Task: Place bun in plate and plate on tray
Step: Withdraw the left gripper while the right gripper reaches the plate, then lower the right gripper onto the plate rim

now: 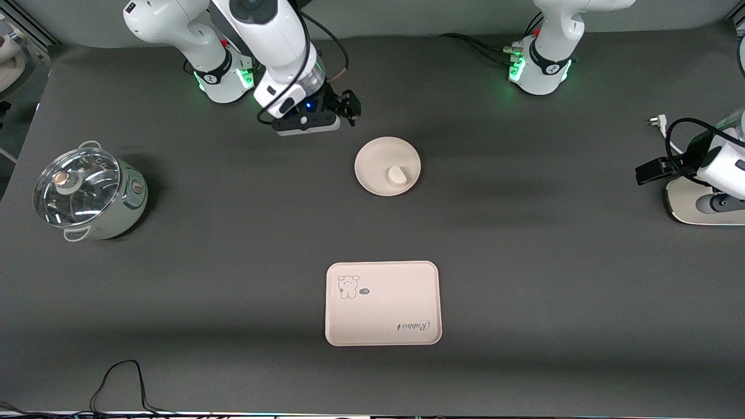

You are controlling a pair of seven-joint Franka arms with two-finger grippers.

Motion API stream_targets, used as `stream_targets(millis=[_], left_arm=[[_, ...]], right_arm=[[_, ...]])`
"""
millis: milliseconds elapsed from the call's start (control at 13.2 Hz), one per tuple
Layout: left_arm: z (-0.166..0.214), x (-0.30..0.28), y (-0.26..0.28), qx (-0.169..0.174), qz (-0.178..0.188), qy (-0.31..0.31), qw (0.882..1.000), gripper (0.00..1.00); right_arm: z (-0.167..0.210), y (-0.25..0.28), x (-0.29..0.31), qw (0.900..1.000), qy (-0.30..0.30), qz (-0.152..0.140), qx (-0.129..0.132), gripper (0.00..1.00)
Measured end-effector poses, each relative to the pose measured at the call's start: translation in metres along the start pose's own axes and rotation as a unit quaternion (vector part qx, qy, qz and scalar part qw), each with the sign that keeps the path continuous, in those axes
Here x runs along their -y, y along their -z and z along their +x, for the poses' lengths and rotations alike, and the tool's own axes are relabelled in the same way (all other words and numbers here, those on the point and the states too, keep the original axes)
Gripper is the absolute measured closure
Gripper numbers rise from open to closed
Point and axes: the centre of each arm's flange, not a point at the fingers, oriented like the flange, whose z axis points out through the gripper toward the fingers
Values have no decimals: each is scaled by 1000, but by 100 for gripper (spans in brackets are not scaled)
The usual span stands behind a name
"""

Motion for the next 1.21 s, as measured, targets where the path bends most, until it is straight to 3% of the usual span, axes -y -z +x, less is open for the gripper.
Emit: stream_targets(millis=[227,604,1209], left_arm=[[-1,-10,3,-6,0,-10,1000,0],[-2,-10,12,-44,-6,-10,999,0],[-12,-18,12,-44,-6,-20,999,0]], right_arm=[[-8,-56,-16,1000,-4,10,-23,0],[-9,-153,-20,998,-7,14,-53,0],[-43,-264,-43,994,-12,31,-102,0]])
